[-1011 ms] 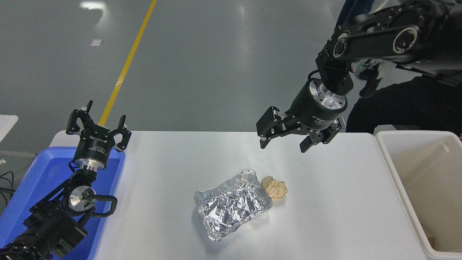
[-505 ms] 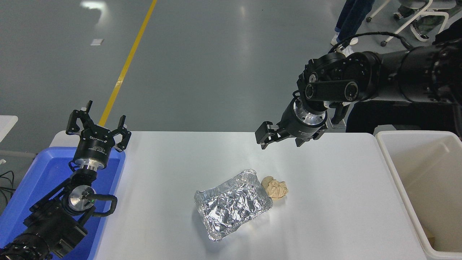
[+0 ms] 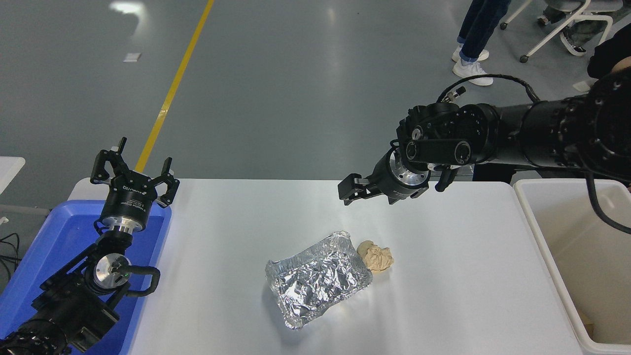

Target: Pick up foil plate and place in dustbin

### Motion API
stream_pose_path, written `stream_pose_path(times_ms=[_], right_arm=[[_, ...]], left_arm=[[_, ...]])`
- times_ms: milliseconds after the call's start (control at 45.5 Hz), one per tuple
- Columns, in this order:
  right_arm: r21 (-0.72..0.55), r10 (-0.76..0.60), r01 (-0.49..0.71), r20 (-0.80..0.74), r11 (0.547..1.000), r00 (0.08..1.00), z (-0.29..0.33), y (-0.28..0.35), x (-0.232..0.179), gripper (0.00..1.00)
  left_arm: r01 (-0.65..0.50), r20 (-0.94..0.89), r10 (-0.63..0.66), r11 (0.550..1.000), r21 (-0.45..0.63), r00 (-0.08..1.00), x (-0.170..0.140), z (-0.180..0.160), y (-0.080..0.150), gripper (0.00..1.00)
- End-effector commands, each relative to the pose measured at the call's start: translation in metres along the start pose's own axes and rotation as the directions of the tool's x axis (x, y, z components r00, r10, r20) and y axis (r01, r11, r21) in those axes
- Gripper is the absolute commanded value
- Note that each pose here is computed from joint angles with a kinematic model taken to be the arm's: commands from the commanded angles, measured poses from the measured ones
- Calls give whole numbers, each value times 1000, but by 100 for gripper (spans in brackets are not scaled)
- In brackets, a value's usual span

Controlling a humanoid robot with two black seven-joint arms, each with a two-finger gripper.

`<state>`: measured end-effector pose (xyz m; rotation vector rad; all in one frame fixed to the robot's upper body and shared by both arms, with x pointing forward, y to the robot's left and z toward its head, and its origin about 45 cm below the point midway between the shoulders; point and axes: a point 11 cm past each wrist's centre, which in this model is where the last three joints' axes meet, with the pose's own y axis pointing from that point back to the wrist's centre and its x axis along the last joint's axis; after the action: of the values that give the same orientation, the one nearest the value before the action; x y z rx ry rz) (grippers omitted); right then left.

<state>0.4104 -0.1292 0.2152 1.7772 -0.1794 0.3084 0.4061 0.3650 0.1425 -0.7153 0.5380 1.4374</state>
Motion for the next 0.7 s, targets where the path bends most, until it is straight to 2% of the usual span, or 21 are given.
stream_pose_path(times_ms=[0, 88, 242, 440, 681], right_arm=[[69, -28, 23, 77, 997, 997, -4, -24, -15, 100], [140, -40, 26, 101, 990, 994, -23, -24, -18, 100], [157, -96, 74, 134, 985, 986, -24, -28, -31, 100], [201, -244, 207, 182, 957, 953, -35, -30, -74, 100], [233, -321, 267, 238, 935, 917, -38, -35, -98, 100]], left_arm=[[0, 0, 0, 1000, 0, 1000, 0, 0, 0, 98], [0, 1, 0, 1000, -1, 1000, 0, 1, 0, 98], [0, 1, 0, 1000, -1, 1000, 0, 1, 0, 98], [0, 0, 0, 1000, 0, 1000, 0, 0, 0, 98], [0, 1, 0, 1000, -1, 1000, 0, 1, 0, 98]])
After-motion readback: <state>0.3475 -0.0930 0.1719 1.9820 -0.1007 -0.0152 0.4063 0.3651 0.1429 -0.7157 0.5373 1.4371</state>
